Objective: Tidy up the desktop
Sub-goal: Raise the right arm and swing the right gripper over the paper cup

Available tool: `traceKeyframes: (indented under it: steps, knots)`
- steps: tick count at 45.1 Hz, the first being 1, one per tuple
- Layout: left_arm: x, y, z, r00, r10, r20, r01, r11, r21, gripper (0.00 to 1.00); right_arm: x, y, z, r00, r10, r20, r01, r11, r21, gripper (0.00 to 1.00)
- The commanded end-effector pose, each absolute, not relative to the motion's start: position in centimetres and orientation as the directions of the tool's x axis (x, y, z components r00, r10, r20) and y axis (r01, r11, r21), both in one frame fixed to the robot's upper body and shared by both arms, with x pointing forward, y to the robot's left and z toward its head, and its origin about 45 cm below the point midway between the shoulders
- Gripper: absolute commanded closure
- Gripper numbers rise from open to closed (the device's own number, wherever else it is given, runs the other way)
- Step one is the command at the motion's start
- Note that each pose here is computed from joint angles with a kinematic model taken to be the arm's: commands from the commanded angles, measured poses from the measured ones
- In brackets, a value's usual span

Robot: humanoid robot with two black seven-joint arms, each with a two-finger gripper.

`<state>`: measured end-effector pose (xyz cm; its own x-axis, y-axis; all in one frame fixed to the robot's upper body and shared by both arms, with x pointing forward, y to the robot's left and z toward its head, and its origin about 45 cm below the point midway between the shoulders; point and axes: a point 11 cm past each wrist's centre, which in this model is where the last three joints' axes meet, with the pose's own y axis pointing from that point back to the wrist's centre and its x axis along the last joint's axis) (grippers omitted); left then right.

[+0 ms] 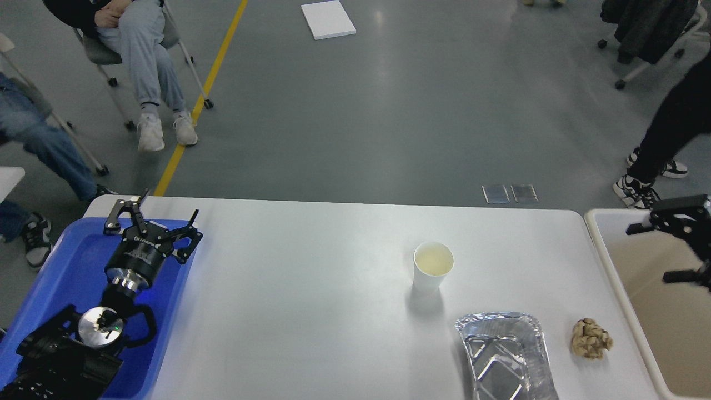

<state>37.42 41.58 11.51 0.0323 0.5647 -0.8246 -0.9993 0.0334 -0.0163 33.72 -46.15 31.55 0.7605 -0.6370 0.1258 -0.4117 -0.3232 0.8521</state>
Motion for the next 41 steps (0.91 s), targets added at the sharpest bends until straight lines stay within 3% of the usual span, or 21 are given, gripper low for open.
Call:
traceKeyframes:
  steps: [1, 15, 23, 34, 41]
  knots:
    - [37.4, 41.6, 11.5, 0.031, 0.565, -0.825, -0.999, 0.031, -0.016, 0.0, 36.9, -44.1, 40.6, 0.834, -0.439, 0.335, -0.401, -0.065, 0.914, 0.0]
    - [37.4, 41.6, 11.5, 0.031, 0.565, -0.825, -0.999, 0.031, -0.016, 0.0, 38.4, -34.6, 49.8, 0.865, -0.128, 0.484, -0.49, -0.013, 0.872, 0.0]
    - [37.4, 41.7, 11.5, 0.031, 0.563, -0.826, -0.999, 0.029, -0.017, 0.0, 38.8, -29.1, 52.2, 0.851, 0.003, 0.526, -0.525, -0.042, 0.85, 0.0]
    - [37.4, 41.7, 11.5, 0.031, 0.563, -0.826, -0.999, 0.029, -0.017, 0.0, 38.2, -19.5, 52.8, 0.826, 0.184, 0.533, -0.502, -0.193, 0.843, 0.0]
    - [37.4, 41.6, 11.5, 0.032, 0.564, -0.825, -0.999, 0.031, -0.018, 0.0, 38.7, -18.8, 48.7, 0.871, 0.203, 0.447, -0.41, -0.198, 0.89, 0.0]
